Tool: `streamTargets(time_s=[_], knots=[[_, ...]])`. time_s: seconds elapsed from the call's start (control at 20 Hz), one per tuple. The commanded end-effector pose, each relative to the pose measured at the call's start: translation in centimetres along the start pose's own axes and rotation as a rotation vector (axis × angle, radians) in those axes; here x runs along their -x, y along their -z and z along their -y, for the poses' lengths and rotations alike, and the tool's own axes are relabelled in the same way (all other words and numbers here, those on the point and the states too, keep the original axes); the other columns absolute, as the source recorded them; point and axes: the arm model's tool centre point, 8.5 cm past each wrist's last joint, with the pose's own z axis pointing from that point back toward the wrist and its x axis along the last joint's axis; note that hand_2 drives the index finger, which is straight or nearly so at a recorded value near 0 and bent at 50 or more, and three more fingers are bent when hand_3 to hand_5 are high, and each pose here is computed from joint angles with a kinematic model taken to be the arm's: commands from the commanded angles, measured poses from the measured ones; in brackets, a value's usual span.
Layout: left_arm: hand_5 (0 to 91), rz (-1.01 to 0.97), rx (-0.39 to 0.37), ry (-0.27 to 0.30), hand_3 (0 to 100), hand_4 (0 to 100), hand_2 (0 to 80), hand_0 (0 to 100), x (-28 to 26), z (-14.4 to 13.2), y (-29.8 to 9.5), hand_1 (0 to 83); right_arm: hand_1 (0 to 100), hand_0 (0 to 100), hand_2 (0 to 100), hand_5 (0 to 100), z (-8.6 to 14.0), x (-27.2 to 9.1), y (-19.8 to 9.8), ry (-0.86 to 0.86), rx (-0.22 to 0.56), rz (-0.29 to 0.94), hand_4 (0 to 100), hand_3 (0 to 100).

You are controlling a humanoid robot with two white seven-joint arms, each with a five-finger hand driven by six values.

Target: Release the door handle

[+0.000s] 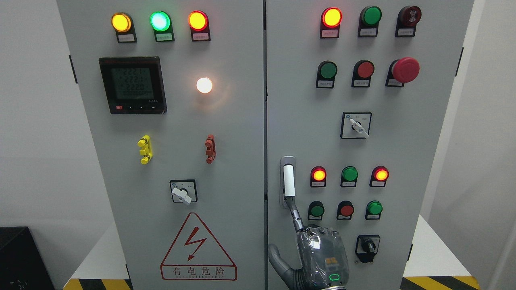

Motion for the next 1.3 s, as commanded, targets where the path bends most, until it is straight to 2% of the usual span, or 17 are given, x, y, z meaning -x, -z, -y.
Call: streamTargets(time_s=[0.0,0.7,1.25], knots=[[0.0,0.019,0.003,0.022,10,1,2.2,0,-0.7,0.1,0.1,0.0,25,36,0,93,0.0,-0.1,-0.1,0.001,0.000,0.002,87,94],[0.0,0.019,0.003,0.022,9,1,2.2,0,-0.7,0.1,0.1,0.0,25,36,0,93,-0.1,0.1,-0.3,0.001,-0.004,0.004,87,94],[0.0,0.019,0.003,0.022,10,1,2.3,0,-0.7,0.1,0.1,0.0,25,36,0,93,1.6,-0.6,-0.5,0.017,0.040,0.023,87,94]])
